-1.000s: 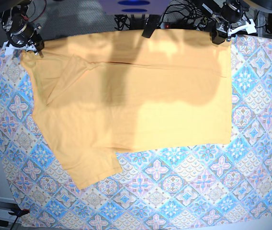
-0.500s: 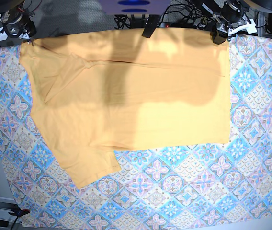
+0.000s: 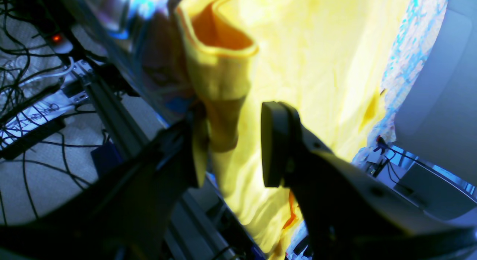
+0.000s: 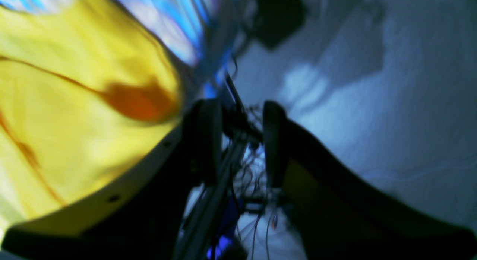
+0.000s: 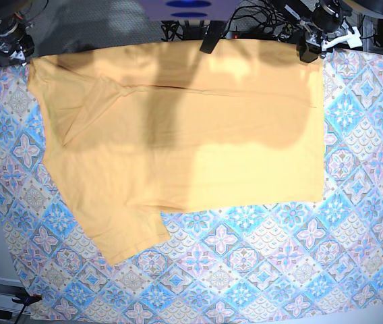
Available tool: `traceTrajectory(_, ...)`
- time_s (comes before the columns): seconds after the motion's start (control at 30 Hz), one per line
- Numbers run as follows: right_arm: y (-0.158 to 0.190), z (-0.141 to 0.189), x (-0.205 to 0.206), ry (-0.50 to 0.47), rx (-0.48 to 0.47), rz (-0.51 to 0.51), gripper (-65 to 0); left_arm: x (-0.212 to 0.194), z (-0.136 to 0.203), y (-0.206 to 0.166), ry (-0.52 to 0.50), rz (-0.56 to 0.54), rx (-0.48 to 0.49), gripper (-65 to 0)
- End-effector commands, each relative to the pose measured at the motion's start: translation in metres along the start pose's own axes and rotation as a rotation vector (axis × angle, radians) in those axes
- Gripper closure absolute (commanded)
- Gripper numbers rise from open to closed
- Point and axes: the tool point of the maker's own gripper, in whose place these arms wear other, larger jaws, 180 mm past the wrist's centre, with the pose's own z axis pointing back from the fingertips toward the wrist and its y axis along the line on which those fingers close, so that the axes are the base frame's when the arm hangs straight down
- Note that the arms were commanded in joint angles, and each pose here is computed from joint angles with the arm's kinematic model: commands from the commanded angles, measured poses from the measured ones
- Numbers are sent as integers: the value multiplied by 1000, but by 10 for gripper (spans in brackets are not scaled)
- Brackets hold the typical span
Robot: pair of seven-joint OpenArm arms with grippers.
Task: Fold the T-shirt properly
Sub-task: 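Pull both held shoulders away from the hem to straighten the shirt, then release the shoulders and raise both grippers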
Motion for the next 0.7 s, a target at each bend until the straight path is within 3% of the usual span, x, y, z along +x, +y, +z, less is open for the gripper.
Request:
traceTrajectory(0.0, 8, 6, 14, -35, 25, 21, -180, 1, 5, -4, 2, -9, -14, -229)
traceTrajectory(0.17, 21, 12, 23, -61, 51, 53, -180, -7, 5, -8, 80, -27, -22, -230)
traceTrajectory(0.3, 33, 12, 29, -78, 77, 57, -182, -8, 5, -7, 83, -28, -21, -243)
traceTrajectory(0.37, 34, 12, 29, -79, 78, 57, -183, -8, 5, -6, 84, -27, -18, -305)
traceTrajectory(0.53, 39, 12, 33, -89, 89, 54, -183, -9, 7, -4, 88, -28, -10, -557)
traceTrajectory(0.6, 39, 12, 33, -90, 91, 54, -182, -15, 11, 2, 115, -23, 3, -619)
traceTrajectory(0.67, 39, 12, 34, -91, 90, 53, -181, -21, 12, 2, 141, -18, 3, -638)
